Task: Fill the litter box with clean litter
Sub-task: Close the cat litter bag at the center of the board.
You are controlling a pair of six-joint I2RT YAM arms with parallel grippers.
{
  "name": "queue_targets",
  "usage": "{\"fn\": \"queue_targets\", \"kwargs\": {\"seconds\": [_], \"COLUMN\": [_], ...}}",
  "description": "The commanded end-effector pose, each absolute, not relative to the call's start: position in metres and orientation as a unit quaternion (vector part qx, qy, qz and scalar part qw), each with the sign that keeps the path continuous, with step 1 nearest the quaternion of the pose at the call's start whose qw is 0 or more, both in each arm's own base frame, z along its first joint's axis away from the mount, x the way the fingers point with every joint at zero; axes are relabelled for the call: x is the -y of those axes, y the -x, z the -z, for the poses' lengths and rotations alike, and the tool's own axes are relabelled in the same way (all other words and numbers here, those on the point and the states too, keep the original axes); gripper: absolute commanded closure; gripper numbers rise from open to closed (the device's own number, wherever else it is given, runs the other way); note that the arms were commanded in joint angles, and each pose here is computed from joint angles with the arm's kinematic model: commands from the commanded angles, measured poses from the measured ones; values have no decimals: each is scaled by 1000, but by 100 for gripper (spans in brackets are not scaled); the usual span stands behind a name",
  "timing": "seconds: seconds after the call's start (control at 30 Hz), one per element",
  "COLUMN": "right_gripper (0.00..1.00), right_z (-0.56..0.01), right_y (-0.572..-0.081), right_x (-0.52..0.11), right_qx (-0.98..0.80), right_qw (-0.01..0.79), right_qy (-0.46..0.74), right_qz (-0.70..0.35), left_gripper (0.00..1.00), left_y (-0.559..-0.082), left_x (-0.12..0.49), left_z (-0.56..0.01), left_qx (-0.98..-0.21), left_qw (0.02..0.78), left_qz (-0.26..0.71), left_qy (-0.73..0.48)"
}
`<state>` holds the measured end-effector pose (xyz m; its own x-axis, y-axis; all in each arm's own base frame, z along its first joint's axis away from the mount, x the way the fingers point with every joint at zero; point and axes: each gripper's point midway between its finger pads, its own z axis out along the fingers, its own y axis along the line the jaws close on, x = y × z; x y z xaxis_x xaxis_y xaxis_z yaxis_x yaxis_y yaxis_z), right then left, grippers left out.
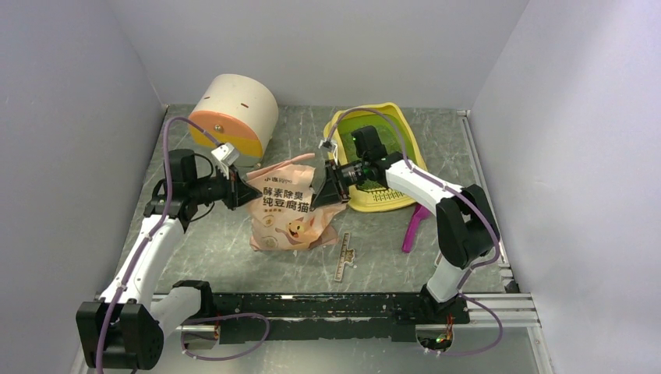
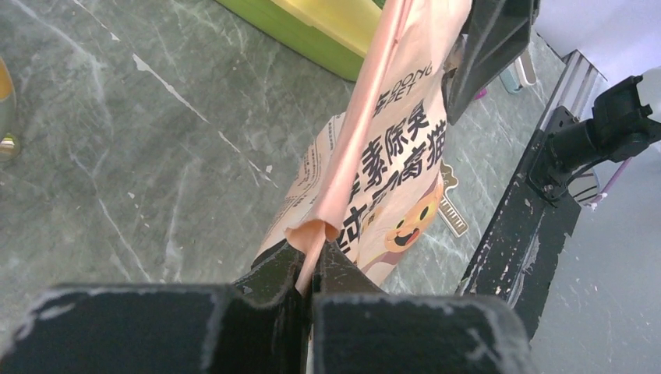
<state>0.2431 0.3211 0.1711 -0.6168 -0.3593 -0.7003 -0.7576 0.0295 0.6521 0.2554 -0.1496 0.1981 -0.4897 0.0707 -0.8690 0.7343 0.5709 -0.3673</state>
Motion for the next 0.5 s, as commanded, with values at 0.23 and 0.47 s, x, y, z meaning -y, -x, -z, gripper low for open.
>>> {"fn": "queue_targets", "kwargs": {"seconds": [0.23, 0.47], "right_gripper": [100, 79], "right_z": [-191, -188], "right_y": [-242, -242], "right_x": [-321, -322], "right_qx": [-725, -731], "right_qw": [94, 67], "right_qy": [292, 268], "right_qz": [-616, -624], "left_gripper": [89, 70], "left_y": [-275, -274], "left_x": [131, 132], "left_z": [-193, -215], "left_qx": [-808, -787], "left_qw": [432, 470], "left_qz": [327, 325], "left_qy": [-231, -234]}}
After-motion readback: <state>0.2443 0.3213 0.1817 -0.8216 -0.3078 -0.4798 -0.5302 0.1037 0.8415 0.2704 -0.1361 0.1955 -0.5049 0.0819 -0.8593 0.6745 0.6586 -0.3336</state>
